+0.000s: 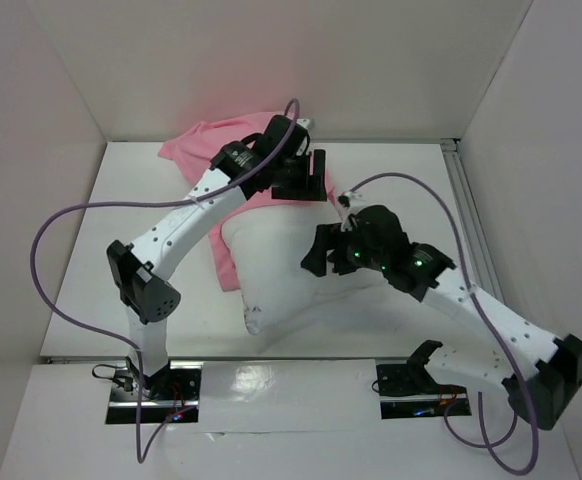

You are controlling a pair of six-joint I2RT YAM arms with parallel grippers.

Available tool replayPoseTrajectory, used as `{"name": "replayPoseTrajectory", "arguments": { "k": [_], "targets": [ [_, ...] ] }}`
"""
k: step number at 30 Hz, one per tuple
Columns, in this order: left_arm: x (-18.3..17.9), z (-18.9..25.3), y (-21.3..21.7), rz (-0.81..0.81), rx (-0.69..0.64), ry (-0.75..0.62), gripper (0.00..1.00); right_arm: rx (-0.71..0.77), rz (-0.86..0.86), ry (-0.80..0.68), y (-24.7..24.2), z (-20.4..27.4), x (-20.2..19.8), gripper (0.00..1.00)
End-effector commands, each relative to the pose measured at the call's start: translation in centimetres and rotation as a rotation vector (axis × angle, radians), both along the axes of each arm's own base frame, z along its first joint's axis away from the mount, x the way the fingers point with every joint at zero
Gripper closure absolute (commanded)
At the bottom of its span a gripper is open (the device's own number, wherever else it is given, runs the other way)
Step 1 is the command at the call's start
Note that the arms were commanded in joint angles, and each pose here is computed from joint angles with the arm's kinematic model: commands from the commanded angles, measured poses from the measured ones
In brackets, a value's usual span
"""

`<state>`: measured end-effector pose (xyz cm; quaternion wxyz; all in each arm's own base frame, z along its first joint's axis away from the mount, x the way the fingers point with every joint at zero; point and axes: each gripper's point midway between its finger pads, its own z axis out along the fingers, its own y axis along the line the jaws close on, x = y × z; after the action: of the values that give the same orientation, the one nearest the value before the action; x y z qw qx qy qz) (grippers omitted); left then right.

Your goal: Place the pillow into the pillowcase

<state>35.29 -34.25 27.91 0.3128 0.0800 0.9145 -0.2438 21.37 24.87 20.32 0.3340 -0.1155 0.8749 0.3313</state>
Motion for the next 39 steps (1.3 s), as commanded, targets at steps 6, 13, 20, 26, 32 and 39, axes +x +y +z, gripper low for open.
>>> {"name": "replayPoseTrajectory", "arguments": {
  "k": [6, 13, 20, 26, 32, 39],
  "targets": [
    [-1.9, 5.5, 6.7, 0.180, 0.070, -0.111, 0.23, -0.114, -0.570, -0.044, -9.5, 0.6, 6.7, 0.47],
    [-3.8, 3.4, 7.9, 0.168, 0.115, -0.042, 0.25, -0.089, -0.343, 0.135, -5.1, -5.9, 8.4, 0.74],
    [-6.9, -0.4, 11.4, 0.217, 0.270, 0.025, 0.24, 0.087, 0.060, 0.040, 6.2, -1.3, 3.3, 0.62],
    [-9.8, -4.7, 14.8, 0.277, 0.427, 0.087, 0.20, -0.025, -0.137, -0.004, 0.7, -2.1, 6.9, 0.31],
    [-13.0, -8.1, 17.1, 0.310, 0.514, 0.128, 0.08, -0.087, -0.137, 0.038, 0.8, -5.5, 7.1, 0.20],
    [-14.0, -13.2, 13.2, 0.142, 0.467, 0.229, 0.00, -0.110, -0.149, 0.074, 2.2, -8.2, 8.7, 0.16]
  ]
}}
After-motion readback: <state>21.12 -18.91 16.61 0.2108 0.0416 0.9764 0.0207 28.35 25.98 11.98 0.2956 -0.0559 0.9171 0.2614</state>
